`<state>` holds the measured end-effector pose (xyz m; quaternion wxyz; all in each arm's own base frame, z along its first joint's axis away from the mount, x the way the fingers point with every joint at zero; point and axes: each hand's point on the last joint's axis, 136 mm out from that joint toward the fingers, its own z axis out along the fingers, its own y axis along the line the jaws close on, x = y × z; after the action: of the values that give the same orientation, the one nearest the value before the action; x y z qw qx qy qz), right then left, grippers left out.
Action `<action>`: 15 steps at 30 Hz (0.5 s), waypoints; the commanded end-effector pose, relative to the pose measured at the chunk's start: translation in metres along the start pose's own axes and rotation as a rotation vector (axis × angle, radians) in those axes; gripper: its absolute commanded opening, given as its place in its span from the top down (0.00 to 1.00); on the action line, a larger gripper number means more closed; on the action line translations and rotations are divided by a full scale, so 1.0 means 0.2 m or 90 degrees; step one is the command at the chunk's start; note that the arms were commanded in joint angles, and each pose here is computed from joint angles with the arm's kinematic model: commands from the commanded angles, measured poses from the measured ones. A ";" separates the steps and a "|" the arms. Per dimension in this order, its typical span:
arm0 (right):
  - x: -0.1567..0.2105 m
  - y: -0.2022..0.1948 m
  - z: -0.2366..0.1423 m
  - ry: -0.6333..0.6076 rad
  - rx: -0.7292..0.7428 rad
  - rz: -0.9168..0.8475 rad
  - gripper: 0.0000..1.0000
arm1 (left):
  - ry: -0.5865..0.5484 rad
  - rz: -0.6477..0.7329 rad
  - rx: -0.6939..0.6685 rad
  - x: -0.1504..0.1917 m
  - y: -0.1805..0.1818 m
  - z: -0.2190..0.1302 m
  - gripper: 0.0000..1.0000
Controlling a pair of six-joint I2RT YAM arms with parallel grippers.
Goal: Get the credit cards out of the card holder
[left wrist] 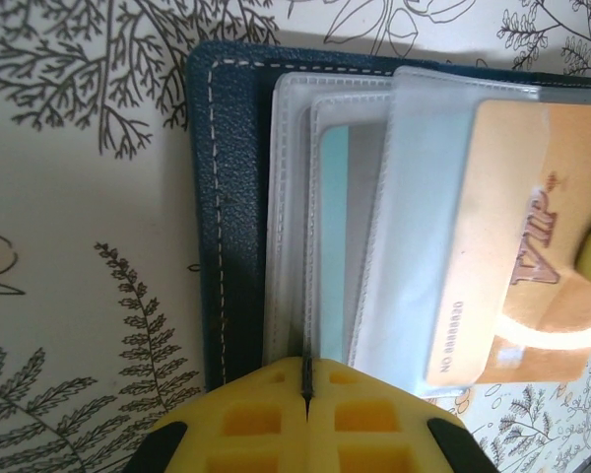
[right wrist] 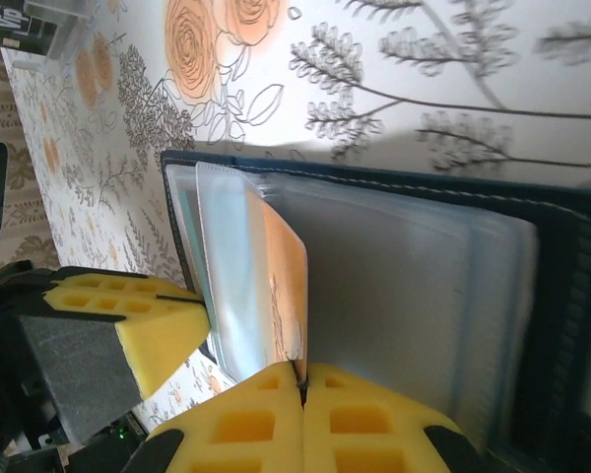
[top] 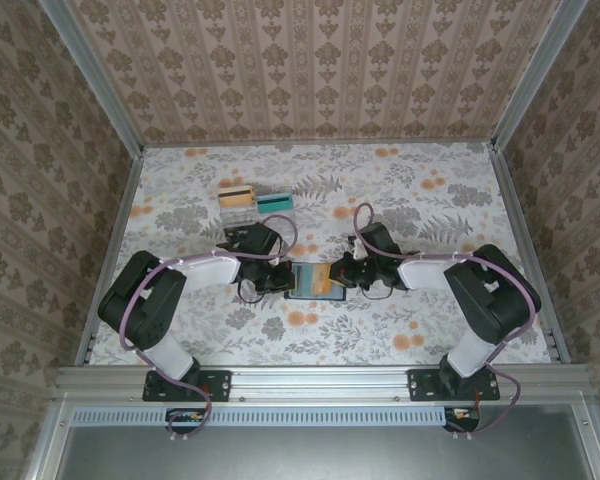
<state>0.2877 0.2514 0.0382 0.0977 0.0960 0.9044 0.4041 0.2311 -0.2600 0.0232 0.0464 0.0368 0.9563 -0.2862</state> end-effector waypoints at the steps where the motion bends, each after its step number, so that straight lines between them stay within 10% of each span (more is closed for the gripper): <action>1: 0.04 -0.09 -0.07 0.006 0.039 0.003 0.95 | 0.028 -0.018 -0.047 0.05 0.11 0.02 1.00; 8: 0.02 0.01 -0.21 -0.015 0.029 -0.040 1.00 | 0.001 -0.012 -0.016 -0.01 0.02 -0.04 1.00; 15: -0.03 0.16 -0.32 -0.043 0.003 -0.076 1.00 | -0.114 -0.025 0.133 -0.21 -0.23 -0.29 0.49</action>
<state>0.2745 0.2272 0.0835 0.1308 0.0677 0.9087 0.3906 0.2492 -0.2579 0.0582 0.0810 0.0062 0.9420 -0.3258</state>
